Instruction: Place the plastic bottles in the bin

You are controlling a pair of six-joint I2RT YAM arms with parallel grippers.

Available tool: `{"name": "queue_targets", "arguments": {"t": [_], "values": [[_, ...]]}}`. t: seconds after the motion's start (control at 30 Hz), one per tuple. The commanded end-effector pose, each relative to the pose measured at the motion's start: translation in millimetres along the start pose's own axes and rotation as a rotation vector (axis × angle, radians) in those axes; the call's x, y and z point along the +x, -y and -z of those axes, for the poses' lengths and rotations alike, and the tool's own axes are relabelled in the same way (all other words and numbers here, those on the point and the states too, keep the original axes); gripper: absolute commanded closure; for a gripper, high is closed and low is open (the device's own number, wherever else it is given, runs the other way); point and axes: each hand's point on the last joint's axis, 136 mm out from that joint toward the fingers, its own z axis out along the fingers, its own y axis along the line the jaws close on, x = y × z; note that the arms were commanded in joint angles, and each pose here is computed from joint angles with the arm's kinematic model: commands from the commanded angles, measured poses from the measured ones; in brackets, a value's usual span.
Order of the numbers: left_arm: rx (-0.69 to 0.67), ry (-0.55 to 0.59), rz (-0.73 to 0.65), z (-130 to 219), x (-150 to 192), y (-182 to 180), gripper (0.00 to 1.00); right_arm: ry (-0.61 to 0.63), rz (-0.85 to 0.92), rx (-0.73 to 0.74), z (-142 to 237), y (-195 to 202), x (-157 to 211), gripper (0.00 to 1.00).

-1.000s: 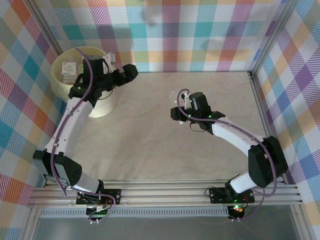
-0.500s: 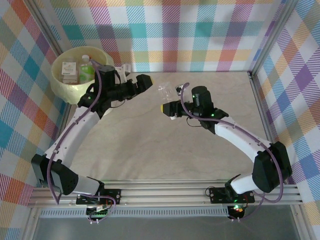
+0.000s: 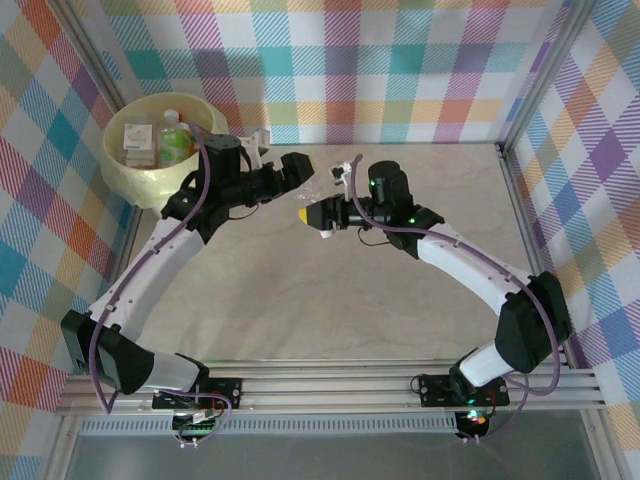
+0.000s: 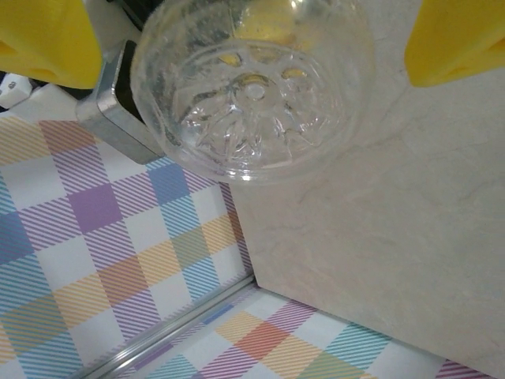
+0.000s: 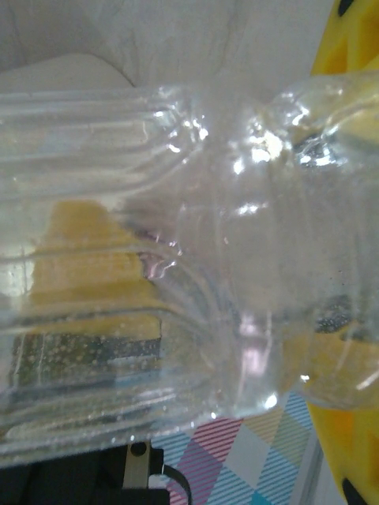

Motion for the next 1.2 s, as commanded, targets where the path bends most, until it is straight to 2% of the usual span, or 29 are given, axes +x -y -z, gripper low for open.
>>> {"name": "queue_targets", "arguments": {"t": [0.0,0.13,0.27,0.47,0.57,0.7,0.8,1.03,1.17], "values": [[-0.040,0.020,-0.029,1,3,-6,0.05,0.017,0.026,-0.107,-2,-28,-15,0.67],[-0.041,0.003,-0.020,-4,6,-8,0.09,0.005,0.041,-0.139,-3,-36,-15,0.67],[-0.050,-0.020,-0.011,-12,9,-10,0.15,-0.019,0.080,-0.100,-7,-39,-12,0.67],[-0.065,-0.031,-0.012,-18,11,-14,0.33,-0.034,0.129,-0.021,-8,-36,-11,0.65],[-0.077,-0.013,-0.015,-15,8,-14,0.42,-0.026,0.146,0.048,-4,-27,-12,0.56],[-0.125,0.043,-0.033,-7,-1,-20,0.47,-0.027,0.175,0.103,2,-20,-9,0.28],[-0.183,0.104,-0.082,6,-14,-23,0.47,-0.012,0.196,0.140,11,-16,-8,0.13],[-0.298,0.190,-0.186,33,-55,-29,0.49,0.034,0.264,0.209,33,-16,-9,0.00],[-0.326,0.240,-0.198,46,-74,-34,0.49,0.033,0.271,0.254,41,-14,-9,0.00]]}}
